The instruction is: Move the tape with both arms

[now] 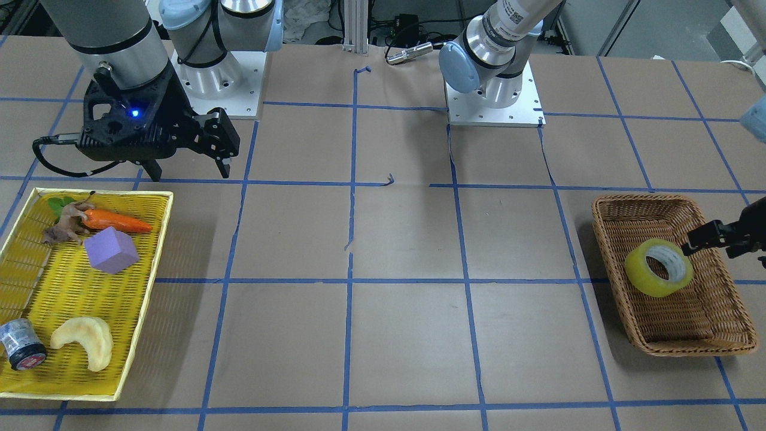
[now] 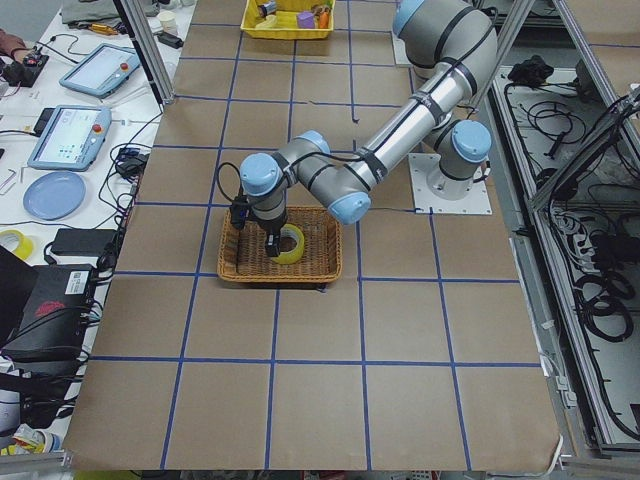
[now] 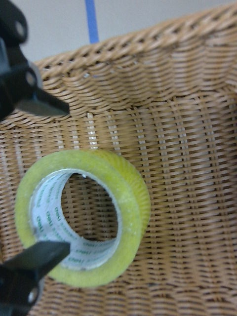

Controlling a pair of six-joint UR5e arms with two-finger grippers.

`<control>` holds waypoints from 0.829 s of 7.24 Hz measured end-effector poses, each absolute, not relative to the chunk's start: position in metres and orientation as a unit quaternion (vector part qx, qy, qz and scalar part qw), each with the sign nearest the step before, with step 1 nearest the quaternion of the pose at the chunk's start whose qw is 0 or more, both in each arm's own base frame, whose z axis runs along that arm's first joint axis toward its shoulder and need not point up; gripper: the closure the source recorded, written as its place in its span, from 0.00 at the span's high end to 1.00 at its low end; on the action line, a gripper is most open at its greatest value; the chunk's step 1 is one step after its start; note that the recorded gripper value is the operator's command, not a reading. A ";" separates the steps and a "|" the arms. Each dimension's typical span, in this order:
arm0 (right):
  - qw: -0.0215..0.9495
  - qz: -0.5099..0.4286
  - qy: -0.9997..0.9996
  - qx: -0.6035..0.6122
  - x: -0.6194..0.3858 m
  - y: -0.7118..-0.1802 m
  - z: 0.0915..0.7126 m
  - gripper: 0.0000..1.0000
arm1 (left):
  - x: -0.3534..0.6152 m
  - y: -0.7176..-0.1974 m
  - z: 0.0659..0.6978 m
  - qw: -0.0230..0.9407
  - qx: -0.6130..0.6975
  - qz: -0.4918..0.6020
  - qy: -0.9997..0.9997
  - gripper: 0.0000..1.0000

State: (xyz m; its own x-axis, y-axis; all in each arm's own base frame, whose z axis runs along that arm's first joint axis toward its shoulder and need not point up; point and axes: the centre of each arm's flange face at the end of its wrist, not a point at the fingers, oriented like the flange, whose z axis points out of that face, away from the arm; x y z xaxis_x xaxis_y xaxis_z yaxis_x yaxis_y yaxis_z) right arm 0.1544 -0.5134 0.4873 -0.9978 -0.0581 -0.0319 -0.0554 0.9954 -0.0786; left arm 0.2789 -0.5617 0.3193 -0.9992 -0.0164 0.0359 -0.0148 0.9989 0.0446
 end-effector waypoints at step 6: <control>0.009 -0.012 1.000 -0.024 0.148 -0.513 0.490 1.00 | -0.040 -0.563 0.481 0.001 0.043 0.011 -0.999 1.00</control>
